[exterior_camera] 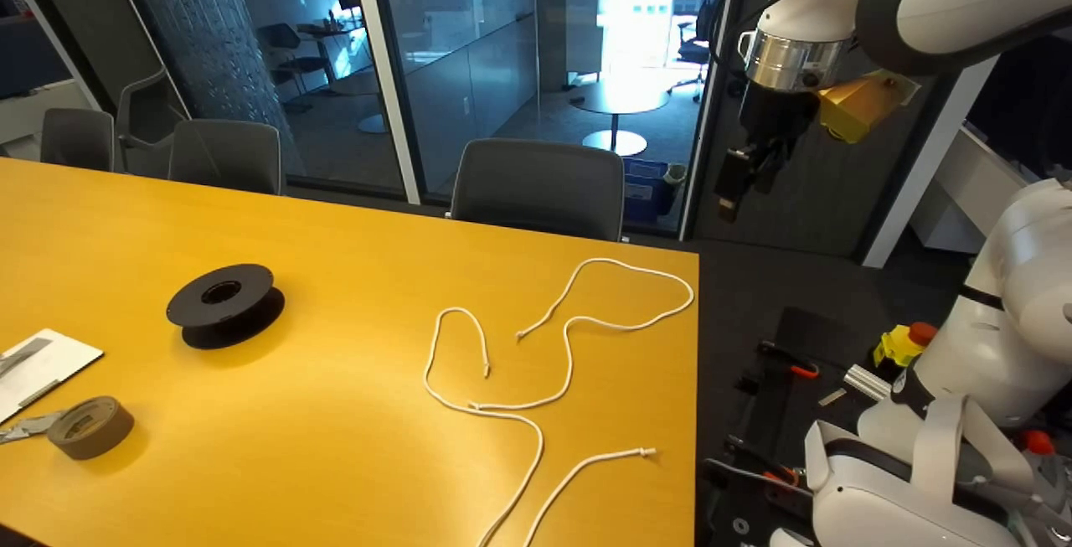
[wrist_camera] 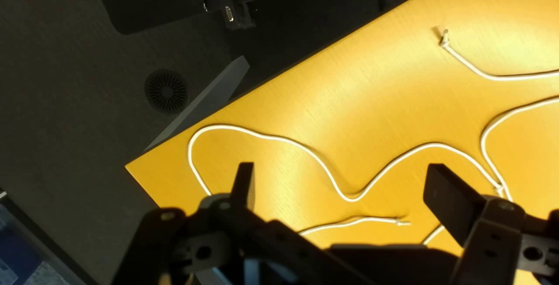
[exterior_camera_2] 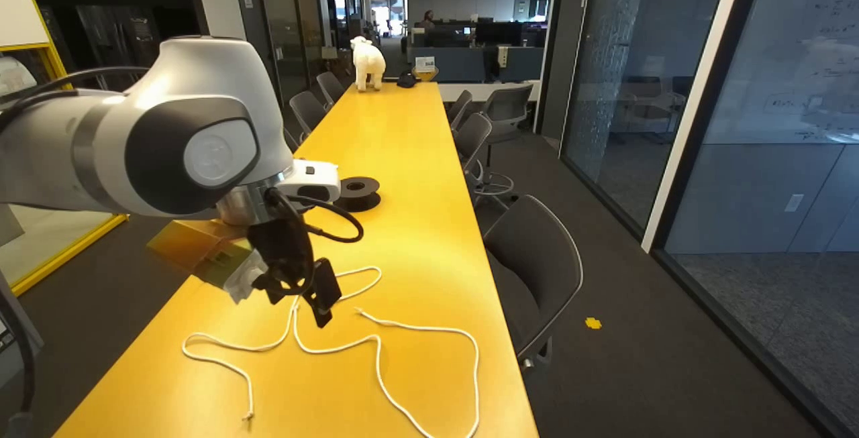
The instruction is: Untangle the ropes on the table
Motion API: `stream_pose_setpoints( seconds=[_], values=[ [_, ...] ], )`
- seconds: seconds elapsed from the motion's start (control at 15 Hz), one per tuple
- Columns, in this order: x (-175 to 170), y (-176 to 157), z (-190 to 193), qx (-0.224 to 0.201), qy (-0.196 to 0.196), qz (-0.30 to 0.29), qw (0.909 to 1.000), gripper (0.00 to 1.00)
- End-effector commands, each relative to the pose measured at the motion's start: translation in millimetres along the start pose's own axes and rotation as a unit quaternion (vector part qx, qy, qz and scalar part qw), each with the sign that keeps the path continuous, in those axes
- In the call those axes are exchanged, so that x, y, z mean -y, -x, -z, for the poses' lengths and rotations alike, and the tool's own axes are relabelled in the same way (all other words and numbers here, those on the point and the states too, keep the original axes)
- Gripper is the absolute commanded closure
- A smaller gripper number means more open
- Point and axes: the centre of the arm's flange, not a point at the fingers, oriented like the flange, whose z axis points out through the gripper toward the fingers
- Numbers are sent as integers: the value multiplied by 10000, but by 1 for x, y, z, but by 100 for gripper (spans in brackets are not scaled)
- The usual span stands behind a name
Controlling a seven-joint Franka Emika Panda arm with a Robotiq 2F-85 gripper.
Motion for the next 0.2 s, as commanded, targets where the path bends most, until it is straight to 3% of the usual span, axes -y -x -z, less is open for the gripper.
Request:
stream_pose_setpoints(
  seconds=[0.0,0.13],
  values=[
    [0,0,0,0,0,0,10000,0],
    [0,0,0,1,0,0,10000,0]
  ],
)
